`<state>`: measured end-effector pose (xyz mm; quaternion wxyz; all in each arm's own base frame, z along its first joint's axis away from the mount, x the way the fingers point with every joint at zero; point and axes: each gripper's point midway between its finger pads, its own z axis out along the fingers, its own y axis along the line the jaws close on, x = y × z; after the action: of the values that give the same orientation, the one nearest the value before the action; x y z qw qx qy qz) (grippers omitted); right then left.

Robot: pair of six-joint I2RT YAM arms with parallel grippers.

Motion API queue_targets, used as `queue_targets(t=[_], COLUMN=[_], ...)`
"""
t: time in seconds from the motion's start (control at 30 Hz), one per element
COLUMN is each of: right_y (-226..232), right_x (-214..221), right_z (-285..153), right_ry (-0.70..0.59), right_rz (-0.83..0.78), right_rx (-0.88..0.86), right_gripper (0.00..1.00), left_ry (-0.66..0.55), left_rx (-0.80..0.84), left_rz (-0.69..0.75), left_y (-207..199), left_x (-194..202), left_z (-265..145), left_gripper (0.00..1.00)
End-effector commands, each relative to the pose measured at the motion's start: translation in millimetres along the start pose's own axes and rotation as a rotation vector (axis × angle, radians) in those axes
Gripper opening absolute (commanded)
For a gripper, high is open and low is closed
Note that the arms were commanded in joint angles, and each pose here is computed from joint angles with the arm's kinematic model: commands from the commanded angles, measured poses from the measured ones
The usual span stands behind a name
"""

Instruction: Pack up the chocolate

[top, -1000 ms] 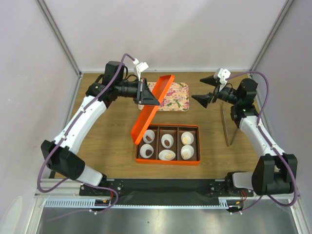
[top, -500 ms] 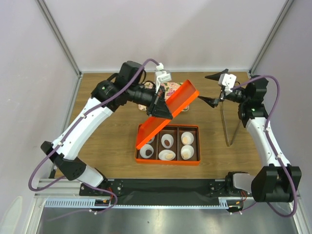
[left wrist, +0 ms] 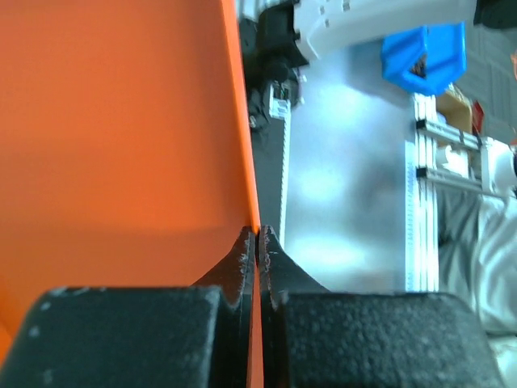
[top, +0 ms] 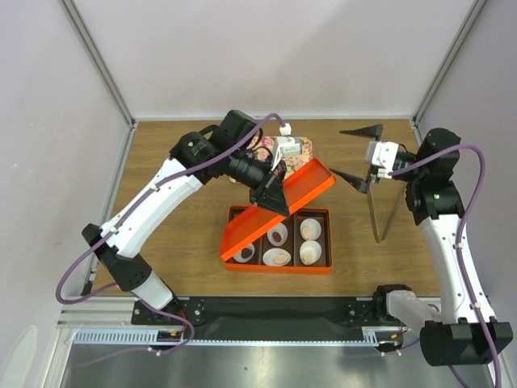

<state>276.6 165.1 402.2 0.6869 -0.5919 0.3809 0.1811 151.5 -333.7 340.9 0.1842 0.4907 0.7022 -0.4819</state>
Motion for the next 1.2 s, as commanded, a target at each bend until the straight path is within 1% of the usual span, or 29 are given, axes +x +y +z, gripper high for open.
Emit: queue_targets(t=[0.0, 0.1, 0.13, 0.2, 0.23, 0.33, 0.43, 0.5, 0.53, 0.6, 0.63, 0.8, 0.87, 1.07, 1.17], right_y=[42, 41, 43, 40, 36, 23, 0, -5, -6, -12, -7, 11, 14, 27, 35], right_x=[-5, 0, 7, 14, 24, 40, 55, 55, 54, 56, 56, 39, 32, 21, 20], right_z=[0, -3, -4, -8, -12, -24, -54, -64, -66, -72, -72, -63, -61, -56, -56], right_ry=[-0.012, 0.008, 0.037, 0.084, 0.14, 0.221, 0.314, 0.32, 0.305, 0.328, 0.326, 0.235, 0.211, 0.138, 0.134], right_rz=[0.057, 0.051, 0.083, 0.072, 0.078, 0.072, 0.084, 0.097, 0.137, 0.157, 0.188, 0.187, 0.174, 0.242, 0.246], right_rx=[-0.106, -0.086, -0.085, -0.065, -0.032, 0.039, 0.144, 0.168, 0.174, 0.193, 0.179, 0.079, 0.061, 0.003, -0.009], right_gripper=[0.93, 0.93, 0.93, 0.93, 0.93, 0.93, 0.93, 0.93, 0.93, 0.93, 0.92, 0.93, 0.92, 0.91, 0.91], left_ry=[-0.061, -0.023, -0.015, -0.005, -0.001, -0.001, -0.014, -0.014, -0.013, -0.009, 0.001, 0.032, 0.029, -0.01, -0.002], left_rx=[0.056, 0.059, 0.043, 0.04, 0.04, 0.056, 0.051, 0.037, 0.031, -0.003, -0.015, -0.057, -0.037, 0.014, 0.05], left_rz=[0.208, 0.225, 0.221, 0.21, 0.207, 0.207, 0.233, 0.24, 0.245, 0.256, 0.253, 0.247, 0.255, 0.276, 0.272], left_y=[-14, -8, -3, 3, 5, 3, 0, 0, 1, 5, 8, 22, 18, 6, 4], left_x=[-25, -18, -17, -16, -16, -20, -25, -26, -26, -26, -23, -18, -21, -31, -29], left_z=[2, 10, 12, 17, 18, 19, 16, 13, 12, 11, 10, 14, 14, 13, 17], left_gripper=[0.0, 0.0, 0.0, 0.0, 0.0, 0.0, 0.0, 0.0, 0.0, 0.0, 0.0, 0.0, 0.01, 0.0, 0.0])
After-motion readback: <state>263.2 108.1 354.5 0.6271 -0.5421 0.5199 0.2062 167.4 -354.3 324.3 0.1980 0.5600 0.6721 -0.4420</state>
